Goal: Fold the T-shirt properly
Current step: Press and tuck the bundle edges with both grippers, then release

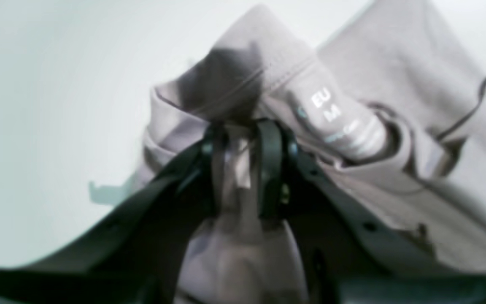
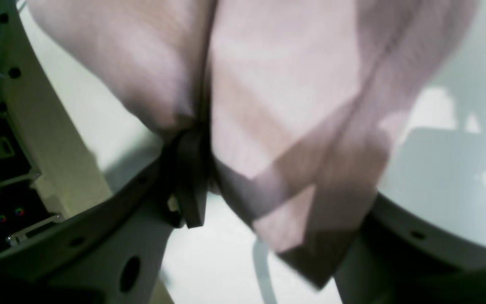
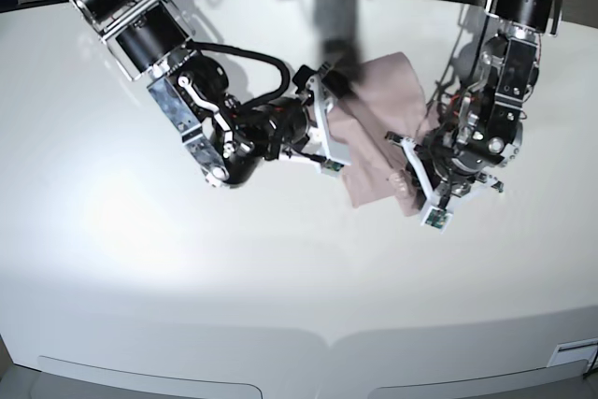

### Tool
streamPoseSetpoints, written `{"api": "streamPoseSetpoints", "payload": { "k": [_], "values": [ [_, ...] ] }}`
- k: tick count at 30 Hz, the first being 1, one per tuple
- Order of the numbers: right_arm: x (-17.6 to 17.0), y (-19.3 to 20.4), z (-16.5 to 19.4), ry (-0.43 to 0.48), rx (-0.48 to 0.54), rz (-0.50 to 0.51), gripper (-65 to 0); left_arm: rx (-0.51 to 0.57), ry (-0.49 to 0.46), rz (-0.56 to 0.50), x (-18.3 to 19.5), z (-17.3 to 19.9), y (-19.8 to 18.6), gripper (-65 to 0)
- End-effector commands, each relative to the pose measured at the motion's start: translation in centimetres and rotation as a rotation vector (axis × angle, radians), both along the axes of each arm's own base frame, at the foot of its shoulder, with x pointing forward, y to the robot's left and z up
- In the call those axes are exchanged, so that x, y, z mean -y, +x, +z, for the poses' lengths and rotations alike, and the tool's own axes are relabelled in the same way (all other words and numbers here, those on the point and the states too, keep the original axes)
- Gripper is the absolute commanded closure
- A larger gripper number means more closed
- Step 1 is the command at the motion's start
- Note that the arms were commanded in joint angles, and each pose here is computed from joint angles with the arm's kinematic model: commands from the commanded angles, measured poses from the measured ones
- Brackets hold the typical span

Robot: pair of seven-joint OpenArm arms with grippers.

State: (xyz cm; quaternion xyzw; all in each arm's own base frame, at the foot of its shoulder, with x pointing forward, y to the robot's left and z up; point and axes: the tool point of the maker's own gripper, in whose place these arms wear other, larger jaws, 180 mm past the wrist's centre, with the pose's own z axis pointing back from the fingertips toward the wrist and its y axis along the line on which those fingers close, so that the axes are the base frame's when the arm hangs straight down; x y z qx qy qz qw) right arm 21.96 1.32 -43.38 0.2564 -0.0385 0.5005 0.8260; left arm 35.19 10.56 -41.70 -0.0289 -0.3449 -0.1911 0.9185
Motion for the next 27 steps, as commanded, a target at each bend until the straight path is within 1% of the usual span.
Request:
{"api": "streamPoseSetpoints", "payload": {
  "k": [1, 5, 8, 10, 12, 14, 18, 21, 24, 27],
  "values": [
    [0.4, 0.0, 0.2, -0.020, 0.011, 0.022, -28.6, 0.035, -0.031, -0.013, 1.1, 1.2, 1.0, -12.4],
    [-0.5, -0.8, 0.3, 0.003, 0.004, 0.031, -28.6, 0.035, -0.090, -0.045, 4.1, 1.5, 0.9, -12.4],
    [-1.3, -1.2, 0.4, 0.018, -0.002, 0.035, -28.6, 0.035, -0.107, -0.059, 5.2, 1.6, 0.8, -12.4],
    [-1.5, -1.1, 0.5, 0.022, -0.001, 0.035, -28.6, 0.033, -0.078, -0.059, 4.8, 1.5, 0.9, -12.4],
    [-1.4, -1.0, 0.5, 0.016, 0.004, 0.034, -28.6, 0.023, -0.030, -0.057, 3.9, 1.4, 1.0, -12.4],
    [-1.3, -1.0, 0.4, 0.013, 0.005, 0.034, -28.6, 0.025, -0.008, -0.051, 3.0, 1.6, 1.4, -12.4],
    [-1.4, -0.7, 0.6, 0.020, 0.014, 0.031, -28.6, 0.043, -0.022, -0.047, 2.6, 2.9, 2.6, -12.4],
    [-2.1, 0.3, 1.3, 0.054, 0.052, 0.020, -28.6, 0.061, -0.043, -0.049, 2.9, 4.2, 3.6, -12.4],
    [-2.2, 1.9, 2.0, 0.055, 0.142, 0.015, -28.6, 0.088, -0.045, -0.052, 3.1, 5.5, 4.4, -12.4],
    [-2.3, 4.1, 3.2, 0.081, 0.243, -0.025, -28.6, 0.133, -0.030, -0.057, 2.9, 7.1, 5.2, -12.4]
  ]
}}
